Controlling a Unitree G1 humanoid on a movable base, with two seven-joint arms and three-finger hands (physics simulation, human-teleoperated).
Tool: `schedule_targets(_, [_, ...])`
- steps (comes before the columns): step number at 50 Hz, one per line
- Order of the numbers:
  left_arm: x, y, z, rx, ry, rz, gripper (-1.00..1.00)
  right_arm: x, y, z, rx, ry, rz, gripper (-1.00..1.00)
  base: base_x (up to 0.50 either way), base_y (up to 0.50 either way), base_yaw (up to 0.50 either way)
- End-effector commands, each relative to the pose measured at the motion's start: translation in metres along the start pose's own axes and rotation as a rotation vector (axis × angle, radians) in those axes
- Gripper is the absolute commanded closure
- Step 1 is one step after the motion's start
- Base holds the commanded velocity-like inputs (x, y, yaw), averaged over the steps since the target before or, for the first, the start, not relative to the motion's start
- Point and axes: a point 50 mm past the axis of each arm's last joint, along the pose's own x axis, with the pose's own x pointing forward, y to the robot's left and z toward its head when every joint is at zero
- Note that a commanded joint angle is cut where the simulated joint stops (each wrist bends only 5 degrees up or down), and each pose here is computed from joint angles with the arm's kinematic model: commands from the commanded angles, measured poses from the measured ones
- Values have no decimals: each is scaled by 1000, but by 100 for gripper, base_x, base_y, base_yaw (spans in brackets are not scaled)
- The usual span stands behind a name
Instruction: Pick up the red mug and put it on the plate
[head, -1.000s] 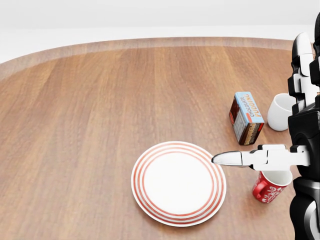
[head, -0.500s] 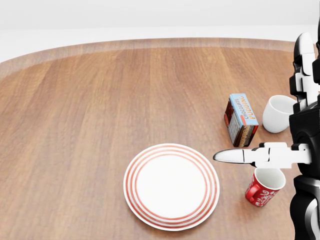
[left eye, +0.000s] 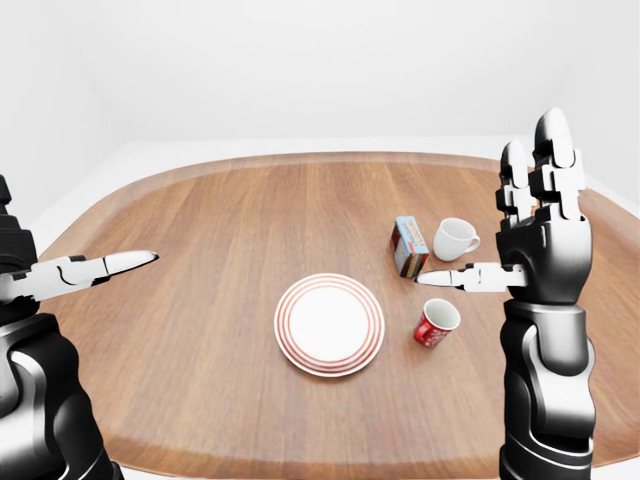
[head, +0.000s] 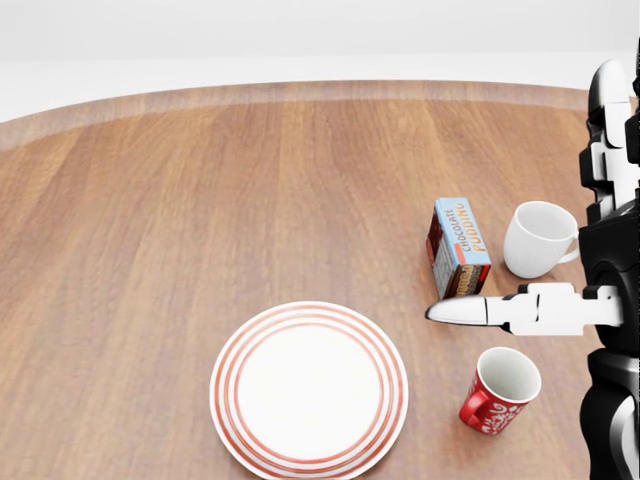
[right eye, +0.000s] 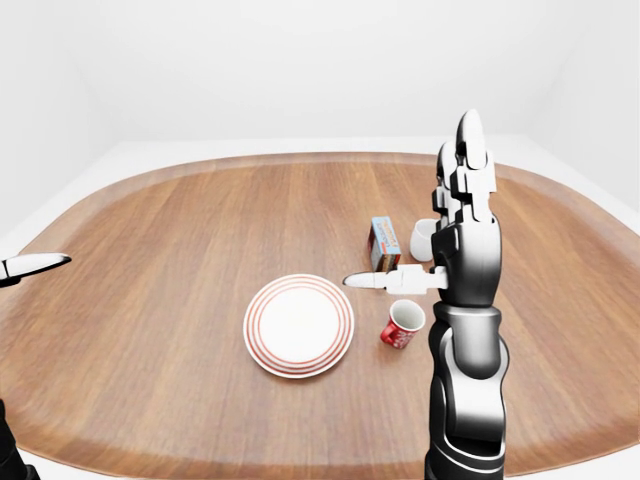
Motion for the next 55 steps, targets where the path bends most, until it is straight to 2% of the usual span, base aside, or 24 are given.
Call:
schedule_targets(1, [-1,0,-3,3,13,0,-100,-1,3,0,-1,0,15,-100,0,0,0])
schedule_targets(9, [-2,0,-3,3,15,-1,-100,-1,3,-4,-4,19,25,-100,0,0,0])
schedule_targets(10, [2,-2,2,0,-13,-9,-100,36,-12,-37,-293,131,149,-100,0,0,0])
schedule_targets(17, [2,-3,3,-3,-19,-9,-100,44,-16,-34,-355,128,175,-100,0,0,0])
schedule_targets(28, [2,-3,3,-4,-16,-10,-100,33,-18,-46,-410,201,216,-100,0,0,0])
schedule_targets(39, [1,-2,1,-2,-7,-8,-100,22,-14,-43,-472,218,284,-100,0,0,0])
schedule_targets(55, [3,-2,3,-8,-17,-6,-100,1,-15,-43,-604,309,437,-100,0,0,0])
